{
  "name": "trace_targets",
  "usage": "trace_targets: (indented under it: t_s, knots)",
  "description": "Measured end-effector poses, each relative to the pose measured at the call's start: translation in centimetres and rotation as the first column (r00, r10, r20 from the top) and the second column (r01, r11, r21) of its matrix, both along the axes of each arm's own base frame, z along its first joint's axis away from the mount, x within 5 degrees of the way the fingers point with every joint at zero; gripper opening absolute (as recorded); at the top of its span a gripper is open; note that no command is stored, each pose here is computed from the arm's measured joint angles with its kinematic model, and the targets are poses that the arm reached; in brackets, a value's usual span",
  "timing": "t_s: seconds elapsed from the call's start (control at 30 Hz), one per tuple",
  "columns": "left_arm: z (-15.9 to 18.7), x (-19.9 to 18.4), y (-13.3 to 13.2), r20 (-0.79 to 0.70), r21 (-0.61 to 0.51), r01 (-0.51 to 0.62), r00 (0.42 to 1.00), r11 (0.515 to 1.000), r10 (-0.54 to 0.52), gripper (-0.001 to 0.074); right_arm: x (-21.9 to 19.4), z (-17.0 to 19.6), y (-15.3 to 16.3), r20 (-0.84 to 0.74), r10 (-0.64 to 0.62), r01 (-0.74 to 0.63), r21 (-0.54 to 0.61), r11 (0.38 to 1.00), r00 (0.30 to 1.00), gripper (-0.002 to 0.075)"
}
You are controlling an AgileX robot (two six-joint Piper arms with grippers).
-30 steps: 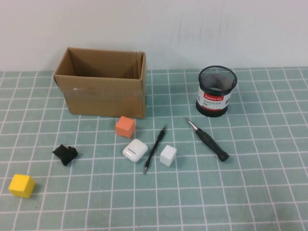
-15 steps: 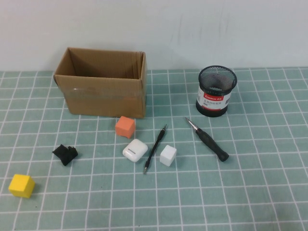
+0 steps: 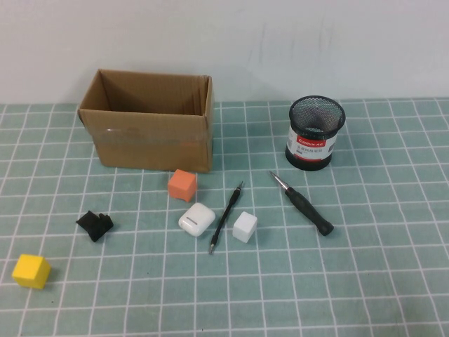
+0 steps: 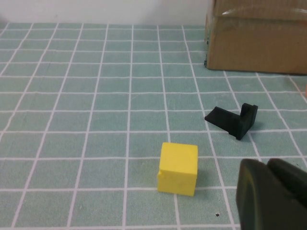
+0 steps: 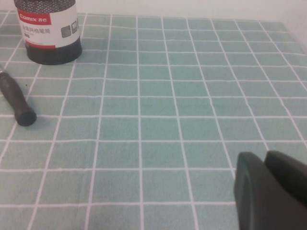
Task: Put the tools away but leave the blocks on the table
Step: Pick up the black Screwdriver from the table
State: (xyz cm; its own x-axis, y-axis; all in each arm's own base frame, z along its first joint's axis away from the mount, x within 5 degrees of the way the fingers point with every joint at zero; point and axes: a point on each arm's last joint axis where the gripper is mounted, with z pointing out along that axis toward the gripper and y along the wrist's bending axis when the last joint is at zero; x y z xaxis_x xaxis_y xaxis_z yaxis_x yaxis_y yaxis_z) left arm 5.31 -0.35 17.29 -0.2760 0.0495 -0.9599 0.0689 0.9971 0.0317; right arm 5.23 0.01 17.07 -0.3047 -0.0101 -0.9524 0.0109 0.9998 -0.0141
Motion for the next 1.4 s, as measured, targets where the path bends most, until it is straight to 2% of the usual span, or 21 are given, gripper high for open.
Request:
trace_targets:
  t_s: [0.17,0.23,0.33,0.43,0.6,0.73,0.83,0.93,1.07,1.27,1.4]
  knots:
    - [0.0,0.0,0.0,0.000,0.000,0.000,1.000,1.000,0.000,0.0000,0.1,0.3,-0.1,0.044,-0.004,0.005,-0.024,1.000,0.999,-0.0007]
    - [0.0,0.0,0.0,0.000,0.000,0.000,1.000,1.000,0.000,0.0000,0.2,0.8,-0.1,0.096,-0.008,0.008,0.001,1.000,0.995,-0.0008]
    - [0.0,0.0,0.0,0.000,0.000,0.000,1.000,1.000,0.000,0.0000,0.3,1.3,0.2,0.156,-0.036,0.006,0.185,0.983,0.987,-0.0008]
    - [0.0,0.0,0.0,0.000,0.000,0.000,1.000,1.000,0.000,0.0000,0.4,1.9,0.4,0.197,-0.073,-0.007,0.380,0.925,0.978,-0.0008]
    - [0.0,0.0,0.0,0.000,0.000,0.000,1.000,1.000,0.000,0.0000,0.4,2.4,0.3,0.245,-0.109,-0.018,0.466,0.885,0.963,-0.0008]
    - [0.0,0.0,0.0,0.000,0.000,0.000,1.000,1.000,0.000,0.0000,0.5,3.1,1.0,0.154,-0.063,-0.033,0.550,0.834,0.986,-0.0007]
    - [0.0,0.0,0.0,0.000,-0.002,0.000,1.000,1.000,0.000,0.0000,1.4,5.4,1.6,0.005,0.021,-0.020,0.521,0.853,1.000,-0.0007]
    - [0.0,0.0,0.0,0.000,-0.001,0.000,1.000,1.000,0.000,0.0000,3.5,7.3,2.0,-0.226,0.108,0.005,0.449,0.893,0.968,-0.0007]
    - [0.0,0.0,0.0,0.000,-0.001,0.000,1.000,1.000,0.000,0.0000,8.0,8.8,2.0,-0.478,0.192,-0.016,0.348,0.938,0.857,-0.0007]
    - [0.0,0.0,0.0,0.000,-0.001,0.000,1.000,1.000,0.000,0.0000,15.8,9.8,2.5,-0.648,0.283,-0.119,0.285,0.951,0.708,-0.0007]
    - [0.0,0.0,0.0,0.000,-0.001,0.000,1.000,1.000,0.000,0.0000,20.9,8.7,4.5,-0.722,0.328,-0.215,0.247,0.945,0.609,-0.0007]
